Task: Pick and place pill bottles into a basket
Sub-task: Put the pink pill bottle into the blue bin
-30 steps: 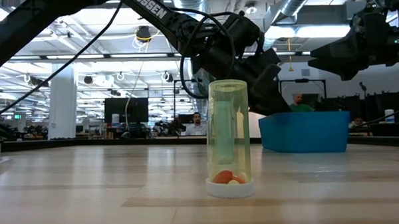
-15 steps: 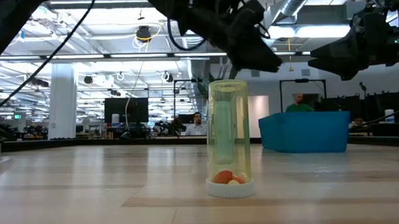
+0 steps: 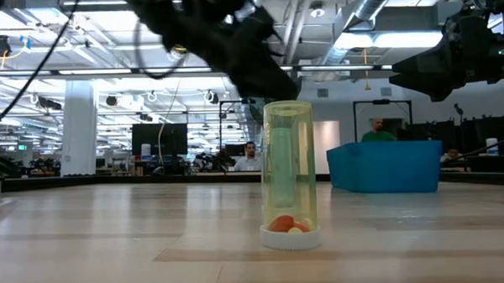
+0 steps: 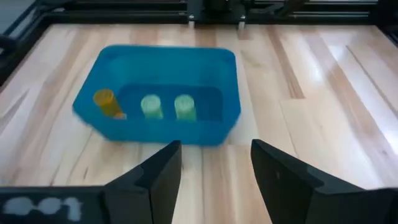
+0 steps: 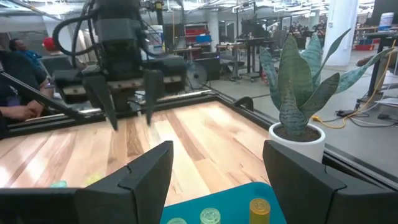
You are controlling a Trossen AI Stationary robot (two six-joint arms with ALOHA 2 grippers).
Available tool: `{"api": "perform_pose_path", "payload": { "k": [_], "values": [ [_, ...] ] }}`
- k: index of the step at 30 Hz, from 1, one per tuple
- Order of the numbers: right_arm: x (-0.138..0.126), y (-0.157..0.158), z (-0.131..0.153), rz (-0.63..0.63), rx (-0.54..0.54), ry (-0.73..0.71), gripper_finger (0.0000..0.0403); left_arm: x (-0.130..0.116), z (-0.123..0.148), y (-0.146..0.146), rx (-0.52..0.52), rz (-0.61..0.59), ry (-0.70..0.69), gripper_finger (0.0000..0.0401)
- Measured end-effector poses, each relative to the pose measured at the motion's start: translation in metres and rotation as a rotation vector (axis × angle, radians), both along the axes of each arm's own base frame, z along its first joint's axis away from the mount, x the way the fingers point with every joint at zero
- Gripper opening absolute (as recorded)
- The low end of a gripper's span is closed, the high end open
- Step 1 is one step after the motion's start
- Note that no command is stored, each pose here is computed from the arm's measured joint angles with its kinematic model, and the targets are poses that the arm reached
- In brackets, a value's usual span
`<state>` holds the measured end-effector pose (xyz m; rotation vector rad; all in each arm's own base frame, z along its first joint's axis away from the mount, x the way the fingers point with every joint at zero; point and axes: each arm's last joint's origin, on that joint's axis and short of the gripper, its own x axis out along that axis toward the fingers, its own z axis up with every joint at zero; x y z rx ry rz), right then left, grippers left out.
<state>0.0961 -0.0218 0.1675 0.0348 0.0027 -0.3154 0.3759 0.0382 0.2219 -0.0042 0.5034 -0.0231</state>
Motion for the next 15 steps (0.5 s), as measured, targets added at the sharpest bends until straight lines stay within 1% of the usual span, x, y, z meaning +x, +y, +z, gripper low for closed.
{"api": "perform_pose_path", "payload": {
  "k": [2,4,7,10,12,15],
  "values": [
    [0.0,0.0,0.0,0.001,0.0,0.0,0.0244,-0.015,0.005,-0.004,0.011,0.024,-0.027,0.0182],
    [0.0,0.0,0.0,0.001,0.0,0.0,0.0244,-0.028,0.002,-0.008,0.018,0.038,-0.017,0.0182],
    [0.0,0.0,0.0,0.0,0.0,0.0,0.0244,-0.044,-0.017,-0.013,0.013,0.046,0.052,0.0182],
    [0.0,0.0,0.0,0.001,0.0,0.0,0.0244,-0.051,-0.027,-0.014,-0.01,0.06,0.038,0.0182],
    [0.0,0.0,0.0,0.0,0.0,0.0,0.0244,-0.056,-0.038,-0.015,-0.023,0.07,0.055,0.0182],
    [0.0,0.0,0.0,0.0,0.0,0.0,0.0244,-0.061,-0.047,-0.014,-0.022,0.079,0.049,0.0182]
  ]
}}
